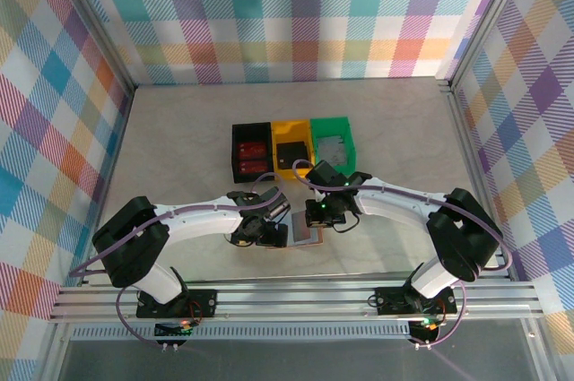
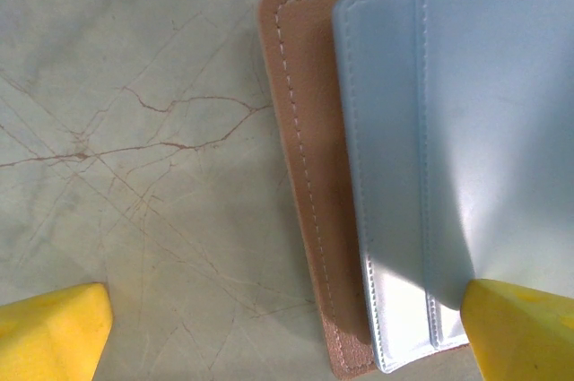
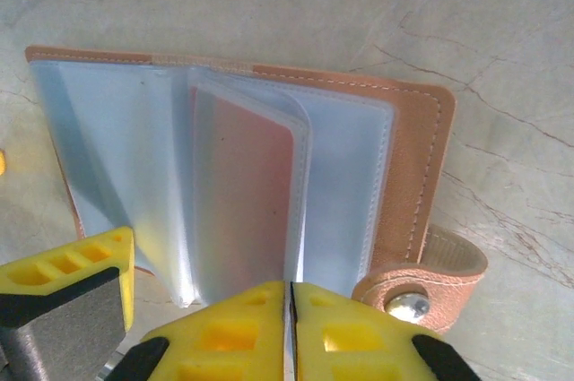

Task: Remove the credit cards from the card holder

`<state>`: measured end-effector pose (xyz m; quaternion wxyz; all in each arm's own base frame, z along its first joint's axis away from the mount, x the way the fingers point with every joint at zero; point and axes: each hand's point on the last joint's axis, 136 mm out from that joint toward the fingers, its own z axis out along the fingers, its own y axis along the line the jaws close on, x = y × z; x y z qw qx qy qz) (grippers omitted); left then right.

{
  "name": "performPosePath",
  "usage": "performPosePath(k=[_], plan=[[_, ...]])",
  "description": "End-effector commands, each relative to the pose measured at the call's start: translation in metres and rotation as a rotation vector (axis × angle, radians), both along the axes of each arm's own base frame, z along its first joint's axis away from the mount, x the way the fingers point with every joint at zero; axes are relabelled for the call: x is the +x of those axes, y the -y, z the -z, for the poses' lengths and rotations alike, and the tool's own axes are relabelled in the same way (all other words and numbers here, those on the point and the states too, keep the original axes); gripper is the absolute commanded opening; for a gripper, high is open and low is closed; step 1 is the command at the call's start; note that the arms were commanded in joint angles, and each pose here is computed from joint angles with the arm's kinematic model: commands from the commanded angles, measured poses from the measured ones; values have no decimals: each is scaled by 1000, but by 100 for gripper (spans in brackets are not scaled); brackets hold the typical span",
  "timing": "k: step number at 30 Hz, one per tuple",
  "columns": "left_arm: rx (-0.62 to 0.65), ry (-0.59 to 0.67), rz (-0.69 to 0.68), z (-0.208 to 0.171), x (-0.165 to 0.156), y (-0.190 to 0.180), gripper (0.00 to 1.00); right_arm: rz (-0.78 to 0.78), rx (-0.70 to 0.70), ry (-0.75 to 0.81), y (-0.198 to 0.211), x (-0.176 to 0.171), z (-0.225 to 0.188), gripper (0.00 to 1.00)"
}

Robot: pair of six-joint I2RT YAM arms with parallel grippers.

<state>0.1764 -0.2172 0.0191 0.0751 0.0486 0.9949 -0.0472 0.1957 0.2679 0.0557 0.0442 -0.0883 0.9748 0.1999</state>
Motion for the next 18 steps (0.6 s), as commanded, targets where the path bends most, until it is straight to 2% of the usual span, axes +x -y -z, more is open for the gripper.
performPosePath(k=[1,18], plan=[[15,-9,3,4,-5,0,100,-36,44,6,-12,-2,-14,13],[13,0,2,1,-4,-1,100,-62,51,10,-23,-3,-19,17]])
